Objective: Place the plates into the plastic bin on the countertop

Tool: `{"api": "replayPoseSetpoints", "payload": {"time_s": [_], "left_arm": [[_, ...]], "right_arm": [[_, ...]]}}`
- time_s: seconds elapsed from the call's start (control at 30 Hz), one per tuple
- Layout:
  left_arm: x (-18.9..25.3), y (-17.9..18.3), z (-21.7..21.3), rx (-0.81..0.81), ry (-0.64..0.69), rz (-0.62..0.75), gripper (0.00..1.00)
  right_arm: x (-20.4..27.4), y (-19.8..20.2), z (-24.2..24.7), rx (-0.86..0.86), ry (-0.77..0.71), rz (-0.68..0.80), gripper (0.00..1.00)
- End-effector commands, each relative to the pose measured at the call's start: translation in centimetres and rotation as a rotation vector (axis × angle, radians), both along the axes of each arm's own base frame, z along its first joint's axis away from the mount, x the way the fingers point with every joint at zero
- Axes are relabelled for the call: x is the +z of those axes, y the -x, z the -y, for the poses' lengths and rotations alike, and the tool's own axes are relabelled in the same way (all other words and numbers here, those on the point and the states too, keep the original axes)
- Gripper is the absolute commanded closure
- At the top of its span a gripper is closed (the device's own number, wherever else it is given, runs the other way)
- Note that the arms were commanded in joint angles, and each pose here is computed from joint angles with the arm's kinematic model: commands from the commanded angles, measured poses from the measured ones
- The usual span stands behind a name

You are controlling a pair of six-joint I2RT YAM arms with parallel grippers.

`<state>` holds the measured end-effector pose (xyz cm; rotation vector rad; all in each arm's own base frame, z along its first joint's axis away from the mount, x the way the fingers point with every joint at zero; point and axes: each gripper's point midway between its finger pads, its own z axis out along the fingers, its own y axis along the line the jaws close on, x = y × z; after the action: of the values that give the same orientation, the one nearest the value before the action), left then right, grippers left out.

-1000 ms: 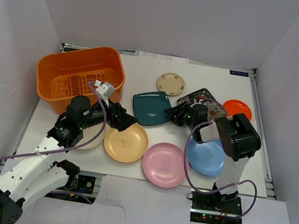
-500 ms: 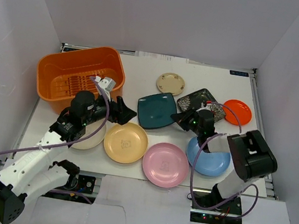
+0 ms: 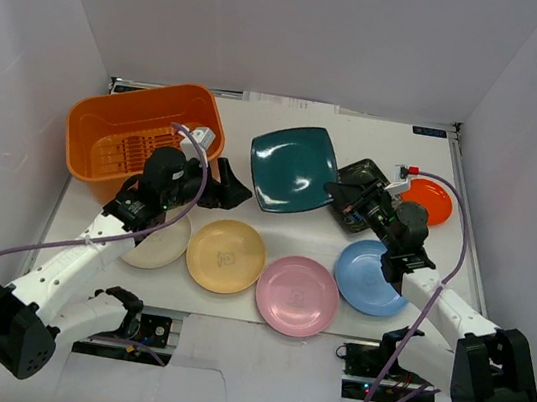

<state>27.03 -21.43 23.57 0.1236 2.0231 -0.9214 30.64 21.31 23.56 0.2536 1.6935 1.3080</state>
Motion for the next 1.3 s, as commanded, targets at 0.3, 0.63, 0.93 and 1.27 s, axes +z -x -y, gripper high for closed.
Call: {"api": "replayPoseSetpoints", "payload": {"time_s": [0.3,0.63,0.93,1.27], "left_arm": [[3.2,-1.0,3.2,-0.087,0.215,0.028,0.47],[4.4,-1.8,3.1,-0.056,0.237,0.052,1.0],[12.9,-6.1,0.6,0.056,0.307,0.165,1.0],[12.3,-14.0,-17.5,0.563,0.429,0.069,1.0]], "right_arm": [[7.7,4.5,-2.5,0.3,-0.284,0.13,0.92],[6.7,4.8,-2.9,0.335,-0.272,0.092,0.83],[5.6,4.8,-1.8,0.237,-0.074,0.114,0.08],[1.9,6.3,0.1,0.177,0.103,0.114,0.07]]}}
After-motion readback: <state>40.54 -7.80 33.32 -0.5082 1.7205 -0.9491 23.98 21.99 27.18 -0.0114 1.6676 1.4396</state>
